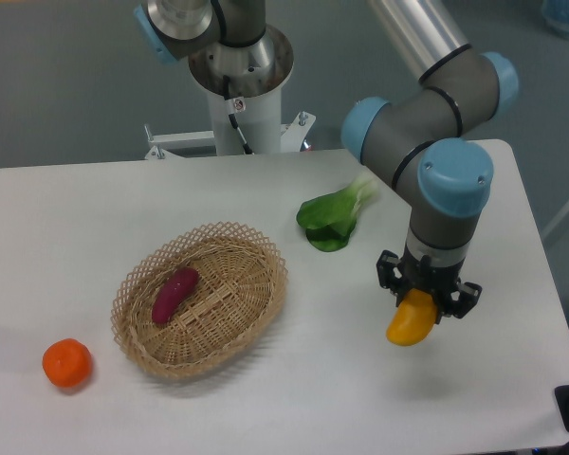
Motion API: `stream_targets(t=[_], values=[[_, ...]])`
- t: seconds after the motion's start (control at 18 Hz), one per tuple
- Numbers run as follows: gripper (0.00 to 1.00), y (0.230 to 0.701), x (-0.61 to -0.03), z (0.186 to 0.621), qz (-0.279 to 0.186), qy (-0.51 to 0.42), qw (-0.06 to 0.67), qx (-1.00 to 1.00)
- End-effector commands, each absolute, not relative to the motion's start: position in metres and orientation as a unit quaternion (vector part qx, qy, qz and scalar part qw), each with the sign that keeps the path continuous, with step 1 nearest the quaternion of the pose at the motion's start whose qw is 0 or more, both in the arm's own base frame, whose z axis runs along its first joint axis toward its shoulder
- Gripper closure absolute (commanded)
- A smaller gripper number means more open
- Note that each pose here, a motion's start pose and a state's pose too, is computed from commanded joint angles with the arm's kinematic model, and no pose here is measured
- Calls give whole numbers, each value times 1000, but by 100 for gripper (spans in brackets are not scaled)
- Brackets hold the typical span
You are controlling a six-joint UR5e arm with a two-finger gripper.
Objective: Pick up the mango from the table
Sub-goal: 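Hold the mango raised above the table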
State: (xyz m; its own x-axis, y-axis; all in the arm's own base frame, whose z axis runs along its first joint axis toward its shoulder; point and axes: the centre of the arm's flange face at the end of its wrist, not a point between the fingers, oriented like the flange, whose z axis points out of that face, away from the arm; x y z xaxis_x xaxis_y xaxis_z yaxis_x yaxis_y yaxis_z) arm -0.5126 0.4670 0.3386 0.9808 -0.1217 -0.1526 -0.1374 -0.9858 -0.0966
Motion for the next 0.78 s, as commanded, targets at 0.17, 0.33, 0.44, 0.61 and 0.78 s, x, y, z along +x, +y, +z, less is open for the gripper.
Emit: stream_targets(t=[0.17, 0.33, 0.44, 0.61, 0.78], values=[[45, 465, -514, 341, 77, 87, 51, -992], [45, 463, -515, 343, 77, 86, 51, -992], [45, 463, -515, 342, 77, 86, 51, -992], [45, 463, -515, 341, 77, 86, 51, -992], [45, 460, -514, 337, 73, 84, 49, -993]])
